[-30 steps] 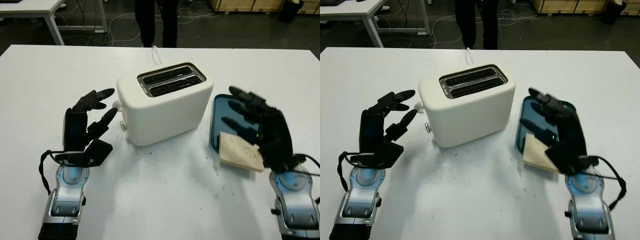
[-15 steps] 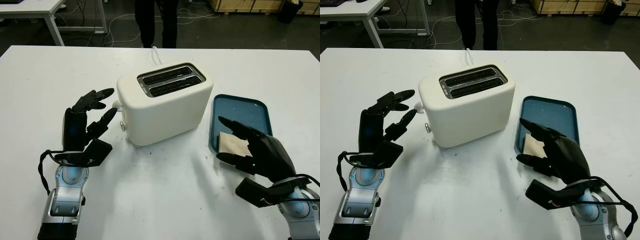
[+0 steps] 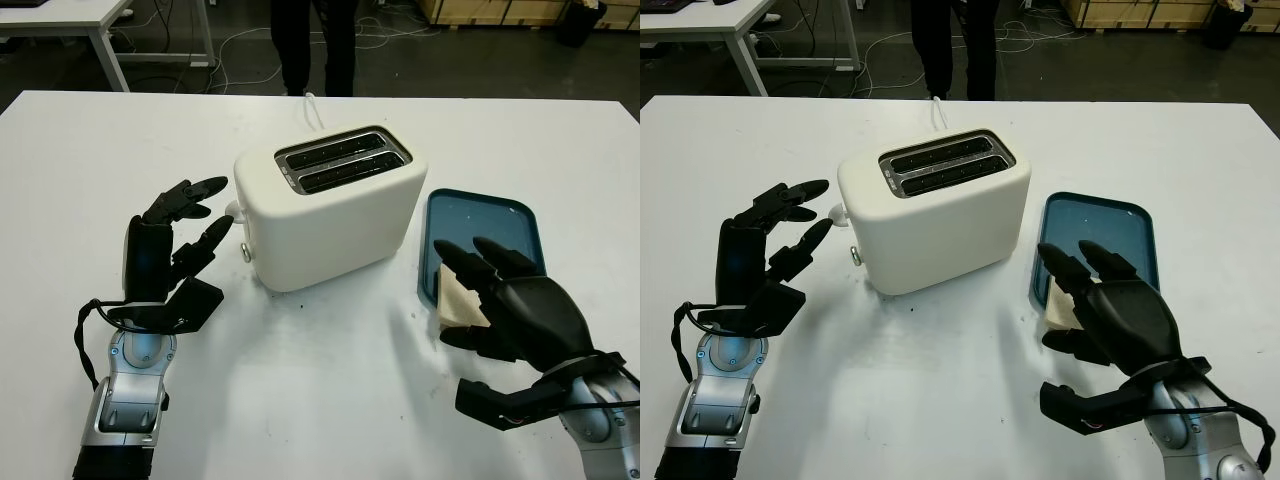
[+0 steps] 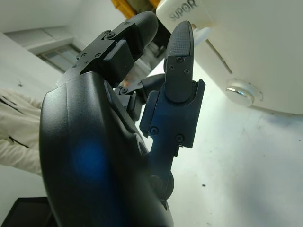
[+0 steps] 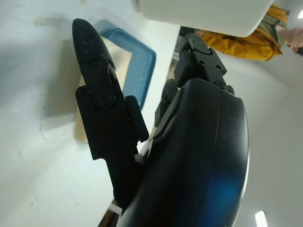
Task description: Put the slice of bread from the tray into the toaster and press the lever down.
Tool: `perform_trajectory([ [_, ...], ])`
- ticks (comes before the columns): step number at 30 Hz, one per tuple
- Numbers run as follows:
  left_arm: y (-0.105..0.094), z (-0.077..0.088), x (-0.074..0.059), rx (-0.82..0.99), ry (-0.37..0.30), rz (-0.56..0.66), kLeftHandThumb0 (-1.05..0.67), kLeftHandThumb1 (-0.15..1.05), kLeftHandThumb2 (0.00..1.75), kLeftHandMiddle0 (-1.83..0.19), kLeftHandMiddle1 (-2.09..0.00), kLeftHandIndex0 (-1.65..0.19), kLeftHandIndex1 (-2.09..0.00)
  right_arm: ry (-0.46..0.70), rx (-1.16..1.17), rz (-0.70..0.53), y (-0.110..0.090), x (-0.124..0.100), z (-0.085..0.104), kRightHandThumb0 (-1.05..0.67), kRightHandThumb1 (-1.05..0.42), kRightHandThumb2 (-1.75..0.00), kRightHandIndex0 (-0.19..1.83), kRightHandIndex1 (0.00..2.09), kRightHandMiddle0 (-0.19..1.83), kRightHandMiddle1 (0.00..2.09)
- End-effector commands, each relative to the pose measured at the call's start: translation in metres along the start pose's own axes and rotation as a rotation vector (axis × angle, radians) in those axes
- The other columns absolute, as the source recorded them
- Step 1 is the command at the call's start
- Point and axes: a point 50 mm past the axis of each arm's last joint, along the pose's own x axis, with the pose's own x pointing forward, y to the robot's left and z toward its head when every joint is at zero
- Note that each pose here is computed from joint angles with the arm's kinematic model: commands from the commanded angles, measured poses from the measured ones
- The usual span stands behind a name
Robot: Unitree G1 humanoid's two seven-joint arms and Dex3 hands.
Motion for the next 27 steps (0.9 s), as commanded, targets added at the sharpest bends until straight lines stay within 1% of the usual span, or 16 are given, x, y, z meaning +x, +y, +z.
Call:
perform_trajectory([
  [1, 0.001, 0.001, 0.001, 0.0, -0.007, -0.004, -0.56, 0.92, 0.29, -0.4, -1.26, -0.69, -0.34, 0.019, -0.015, 0.022, 0.003, -0.001, 0.0, -0.7, -0.85, -0.01, 0.07, 0.0, 0.1, 0.0],
  [8, 0.002, 0.003, 0.002, 0.011, -0.021, 0.003, -0.56, 0.92, 0.29, -0.39, -1.26, -0.68, -0.35, 0.024, -0.134, 0.046, 0.009, -0.01, 0.003, -0.7, -0.86, 0.0, 0.1, 0.02, 0.13, 0.01],
  [12, 0.003, 0.003, 0.002, 0.013, -0.027, 0.001, -0.56, 0.92, 0.3, -0.39, -1.27, -0.67, -0.36, 0.033, -0.194, 0.046, 0.017, -0.013, 0.004, -0.7, -0.86, 0.0, 0.11, 0.02, 0.15, 0.02],
  [19, 0.002, 0.004, 0.002, 0.005, -0.026, -0.003, -0.57, 0.92, 0.29, -0.39, -1.27, -0.67, -0.37, 0.063, -0.264, 0.052, 0.025, -0.015, 0.006, -0.56, -0.92, -0.02, 0.13, 0.03, 0.17, 0.02],
  [21, 0.002, 0.005, 0.002, 0.002, -0.027, -0.004, -0.58, 0.92, 0.29, -0.39, -1.27, -0.68, -0.38, 0.071, -0.285, 0.045, 0.027, -0.015, 0.004, -0.49, -0.92, -0.08, 0.16, 0.05, 0.21, 0.03],
  [24, 0.001, 0.005, 0.002, 0.003, -0.034, -0.009, -0.57, 0.92, 0.3, -0.39, -1.28, -0.67, -0.39, 0.086, -0.304, 0.043, 0.03, -0.014, 0.002, -0.45, -0.92, -0.09, 0.18, 0.06, 0.21, 0.03],
  [27, 0.0, 0.005, 0.002, -0.001, -0.032, -0.008, -0.56, 0.92, 0.29, -0.4, -1.3, -0.67, -0.39, 0.092, -0.348, 0.009, 0.035, -0.012, -0.001, -0.46, -0.92, -0.07, 0.22, 0.08, 0.25, 0.04],
])
